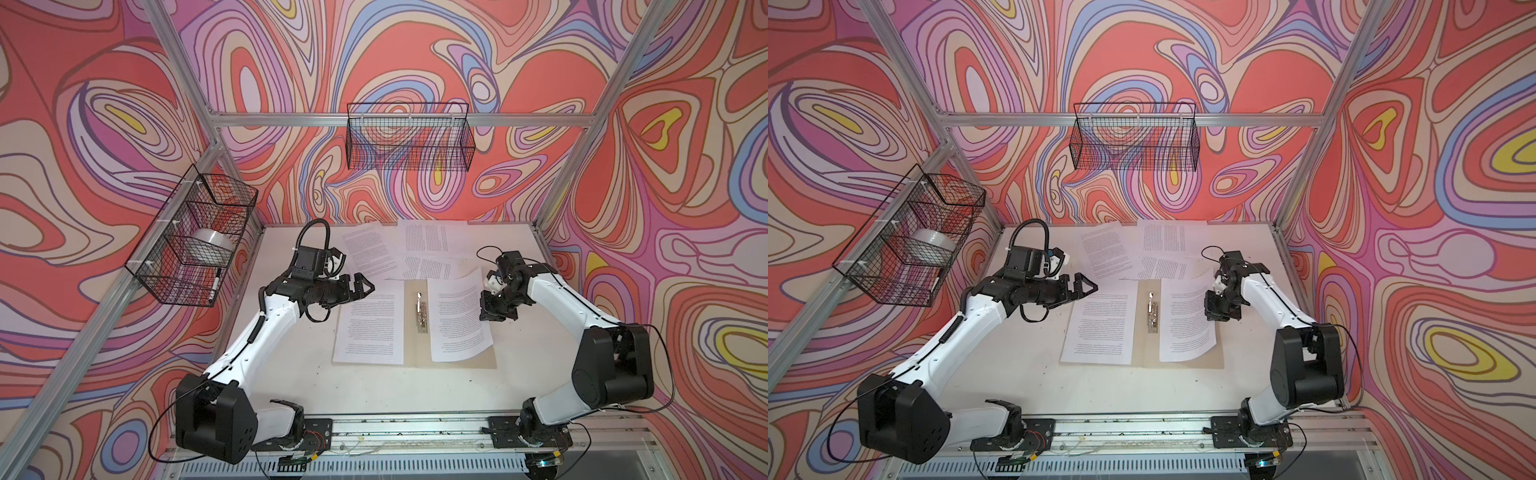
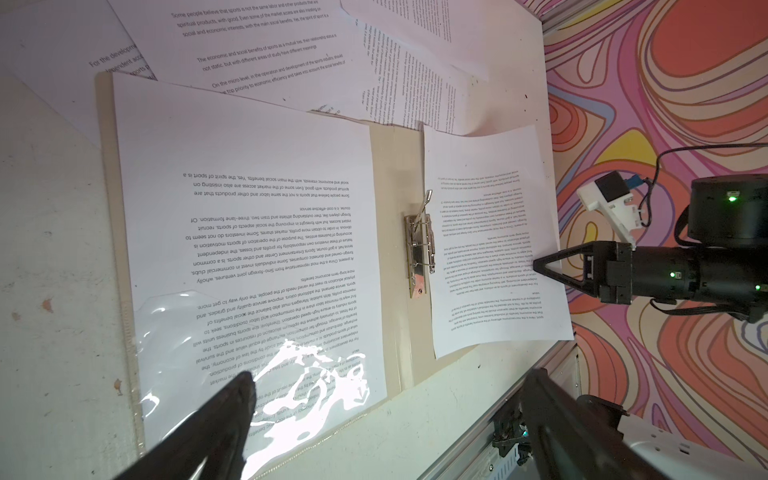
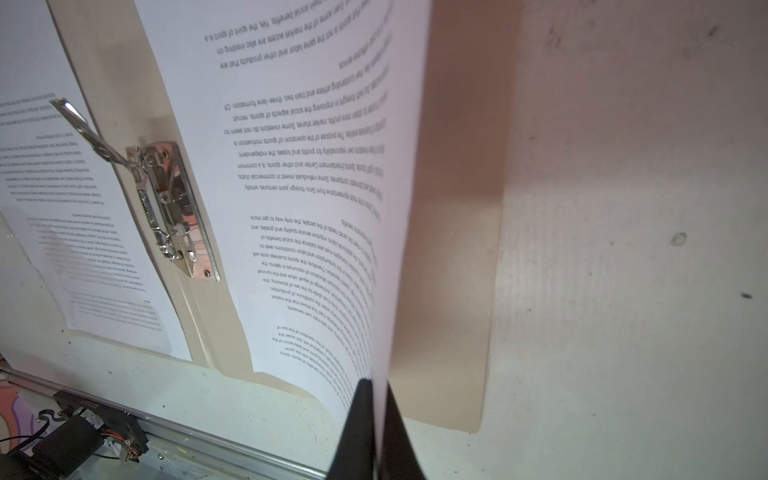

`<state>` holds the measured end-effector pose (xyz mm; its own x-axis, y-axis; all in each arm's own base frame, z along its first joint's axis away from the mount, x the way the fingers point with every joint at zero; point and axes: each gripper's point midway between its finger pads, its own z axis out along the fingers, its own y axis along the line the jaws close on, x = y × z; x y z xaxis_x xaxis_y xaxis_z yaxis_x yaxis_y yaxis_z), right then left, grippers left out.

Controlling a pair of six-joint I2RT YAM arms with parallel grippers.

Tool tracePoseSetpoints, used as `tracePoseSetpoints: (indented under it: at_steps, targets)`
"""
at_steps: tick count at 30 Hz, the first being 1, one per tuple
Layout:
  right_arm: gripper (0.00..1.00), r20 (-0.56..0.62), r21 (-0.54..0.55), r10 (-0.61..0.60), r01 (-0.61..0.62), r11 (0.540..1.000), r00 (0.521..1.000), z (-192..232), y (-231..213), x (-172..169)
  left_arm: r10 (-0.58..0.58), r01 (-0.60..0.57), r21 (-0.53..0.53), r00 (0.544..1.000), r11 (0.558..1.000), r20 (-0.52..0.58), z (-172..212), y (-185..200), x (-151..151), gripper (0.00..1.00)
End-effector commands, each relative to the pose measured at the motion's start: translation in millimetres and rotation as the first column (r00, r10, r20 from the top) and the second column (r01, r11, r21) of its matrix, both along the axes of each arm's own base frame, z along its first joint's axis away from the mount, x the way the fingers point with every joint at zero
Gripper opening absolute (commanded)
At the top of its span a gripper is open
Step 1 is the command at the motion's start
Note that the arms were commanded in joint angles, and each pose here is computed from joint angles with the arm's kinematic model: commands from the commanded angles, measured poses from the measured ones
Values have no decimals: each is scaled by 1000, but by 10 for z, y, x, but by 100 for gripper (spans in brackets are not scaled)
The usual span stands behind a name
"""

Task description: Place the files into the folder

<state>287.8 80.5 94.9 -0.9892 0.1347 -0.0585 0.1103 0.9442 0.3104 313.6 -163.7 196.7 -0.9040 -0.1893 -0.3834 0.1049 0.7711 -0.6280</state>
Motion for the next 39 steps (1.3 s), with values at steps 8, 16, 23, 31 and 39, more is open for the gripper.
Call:
tracePoseSetpoints:
  at_steps: [8, 16, 23, 31, 39]
  targets:
    - [0, -12, 43, 45, -45, 998, 999, -148, 167, -51, 4, -4, -15, 1000, 1000, -22, -56, 10, 22, 100]
    - [0, -31, 34, 30, -29, 999, 999, -248, 160, -67, 6, -6, -11, 1000, 1000, -23, -66, 22, 19, 100]
    - [0, -62, 10, 26, -26, 1000, 998, -378, 134, -121, 7, -7, -13, 1000, 1000, -29, -80, 23, 23, 100]
    - [0, -72, -5, 27, -27, 1000, 997, -440, 107, -134, 8, -8, -15, 999, 1000, -33, -90, 24, 26, 100]
    - [0, -89, -44, 26, -30, 999, 996, -514, 48, -140, 9, -9, -16, 999, 1000, -34, -91, 30, 31, 100]
